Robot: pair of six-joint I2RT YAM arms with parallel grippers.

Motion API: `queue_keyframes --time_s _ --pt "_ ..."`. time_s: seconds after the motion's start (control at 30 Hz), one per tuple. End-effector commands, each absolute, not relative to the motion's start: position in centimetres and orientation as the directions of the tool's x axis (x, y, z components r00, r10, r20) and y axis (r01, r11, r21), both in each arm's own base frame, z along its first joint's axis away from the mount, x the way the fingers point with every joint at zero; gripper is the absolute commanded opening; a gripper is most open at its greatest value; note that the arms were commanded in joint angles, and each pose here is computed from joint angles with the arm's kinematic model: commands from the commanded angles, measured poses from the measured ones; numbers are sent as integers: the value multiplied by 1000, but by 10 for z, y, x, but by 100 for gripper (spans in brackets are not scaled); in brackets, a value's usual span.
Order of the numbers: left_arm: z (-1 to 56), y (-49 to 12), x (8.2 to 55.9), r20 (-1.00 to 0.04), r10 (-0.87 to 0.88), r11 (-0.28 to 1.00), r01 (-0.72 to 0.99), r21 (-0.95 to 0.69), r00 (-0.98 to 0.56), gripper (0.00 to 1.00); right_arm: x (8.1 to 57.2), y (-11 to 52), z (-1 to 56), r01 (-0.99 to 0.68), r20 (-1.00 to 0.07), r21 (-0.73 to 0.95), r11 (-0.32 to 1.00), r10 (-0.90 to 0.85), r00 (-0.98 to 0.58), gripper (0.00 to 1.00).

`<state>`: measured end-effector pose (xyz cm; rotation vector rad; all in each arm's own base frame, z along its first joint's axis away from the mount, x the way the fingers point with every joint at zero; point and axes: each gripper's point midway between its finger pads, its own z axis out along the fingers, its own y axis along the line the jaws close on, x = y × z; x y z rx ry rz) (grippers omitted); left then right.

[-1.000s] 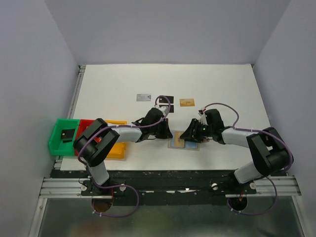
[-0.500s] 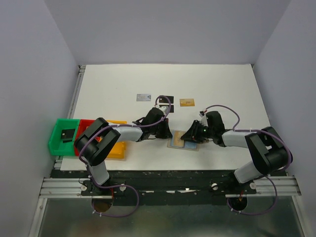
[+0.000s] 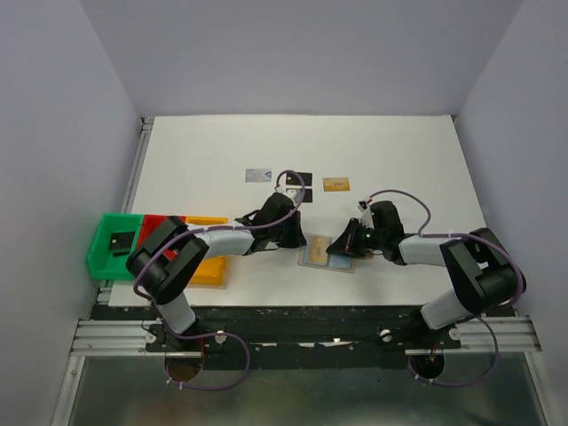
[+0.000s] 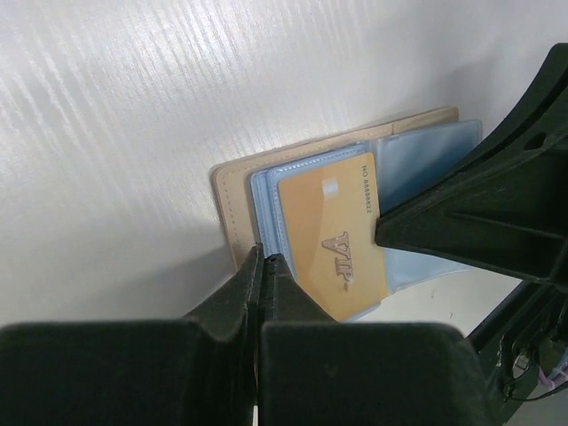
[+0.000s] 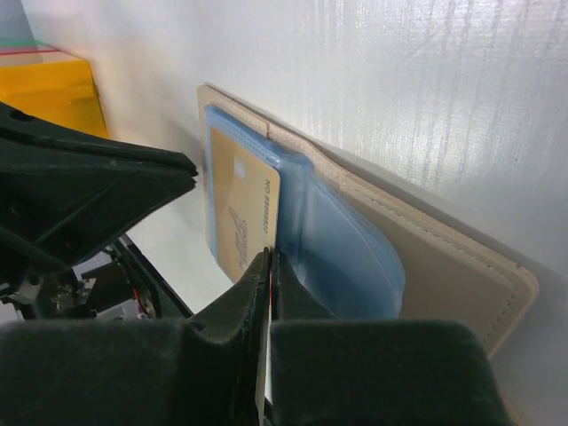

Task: Take the credit cards out of the card holder
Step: Remove the credit card from the card holder.

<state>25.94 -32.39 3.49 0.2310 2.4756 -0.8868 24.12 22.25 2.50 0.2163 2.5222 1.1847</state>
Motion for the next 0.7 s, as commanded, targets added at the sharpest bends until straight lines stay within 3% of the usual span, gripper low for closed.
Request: queue_keyframes --time_s 0.0,0.17,0.67 --pt "54 -319 266 -559 -23 786 331 -522 -829 0 241 224 29 -60 -278 770 636 249 -928 6" --pt "63 -330 267 -570 -20 747 367 -555 -821 0 242 223 32 -76 -291 761 645 234 -928 0" --pt "38 -343 259 -502 35 724 368 -583 -864 0 242 221 32 -59 -285 749 660 240 -928 0"
